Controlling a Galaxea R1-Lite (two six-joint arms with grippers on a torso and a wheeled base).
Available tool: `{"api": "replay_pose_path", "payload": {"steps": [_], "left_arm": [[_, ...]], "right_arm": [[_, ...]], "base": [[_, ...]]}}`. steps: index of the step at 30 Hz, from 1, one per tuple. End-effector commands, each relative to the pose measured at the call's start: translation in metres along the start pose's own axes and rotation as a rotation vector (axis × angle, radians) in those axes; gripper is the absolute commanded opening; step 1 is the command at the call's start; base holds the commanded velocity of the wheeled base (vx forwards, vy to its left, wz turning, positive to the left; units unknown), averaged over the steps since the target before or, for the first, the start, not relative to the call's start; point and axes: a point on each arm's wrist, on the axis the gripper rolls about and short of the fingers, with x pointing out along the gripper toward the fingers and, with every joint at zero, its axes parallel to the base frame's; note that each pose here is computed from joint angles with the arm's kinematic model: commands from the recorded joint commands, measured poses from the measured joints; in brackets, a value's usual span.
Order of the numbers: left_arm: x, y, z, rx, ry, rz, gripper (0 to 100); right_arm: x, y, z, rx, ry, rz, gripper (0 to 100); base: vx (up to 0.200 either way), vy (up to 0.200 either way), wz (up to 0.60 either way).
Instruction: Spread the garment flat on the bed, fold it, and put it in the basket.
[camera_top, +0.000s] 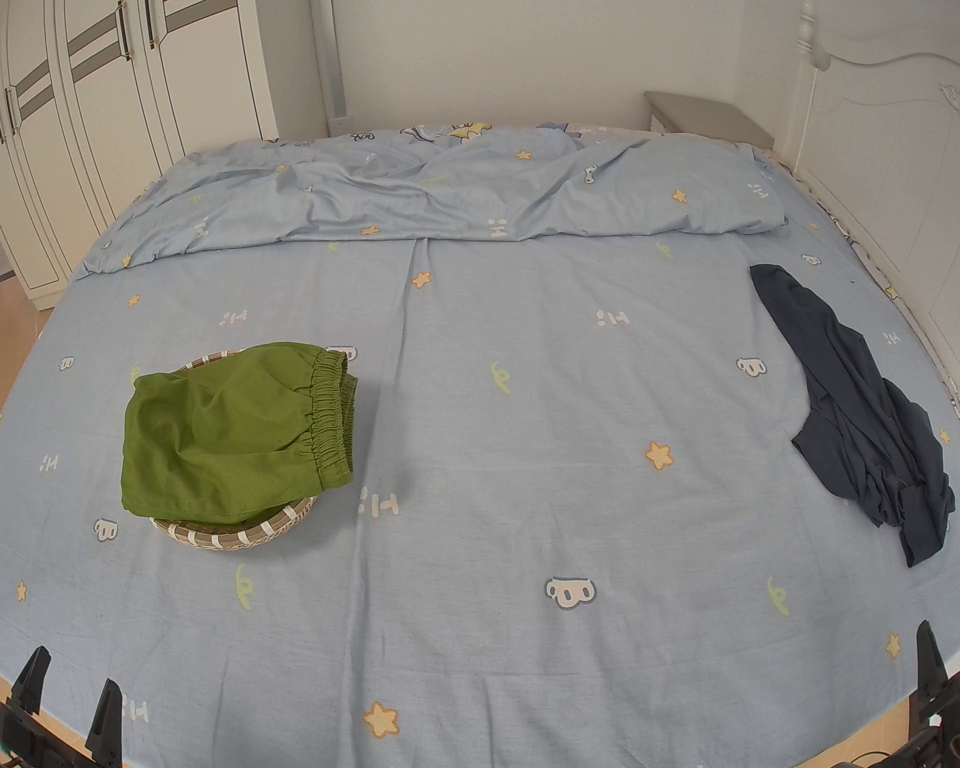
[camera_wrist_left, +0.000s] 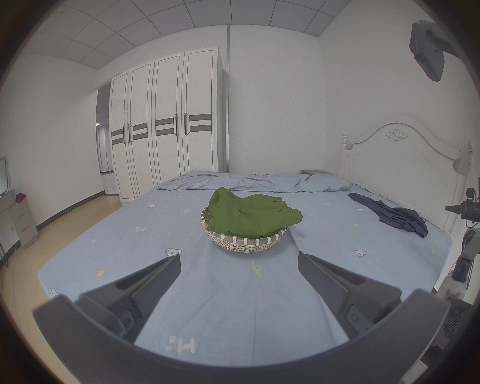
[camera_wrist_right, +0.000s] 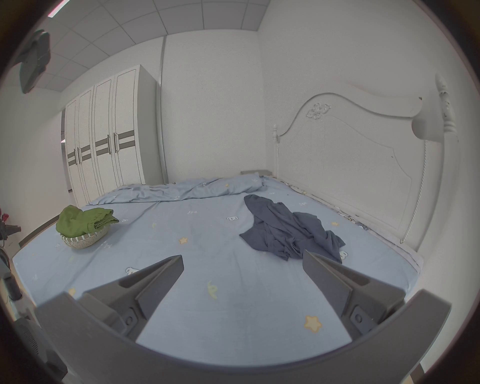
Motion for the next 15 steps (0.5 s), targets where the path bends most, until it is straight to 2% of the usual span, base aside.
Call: {"api": "replay_pose_path", "payload": {"steps": [1, 15], "left_arm": [[0.0003, 0.0001, -0.0048, 0.0, 0.001, 0.006, 100], [0.0003, 0.0002, -0.0048, 0.0, 0.001, 0.006, 100]], "right_arm": [[-0.0018, 0.0021, -0.011, -0.016, 0.02, 0.143, 100], [-0.0018, 0.002, -0.0102, -0.019, 0.012, 0.132, 100]], "base": [[0.0, 0.0, 0.0], [0.0, 0.0, 0.0]]}}
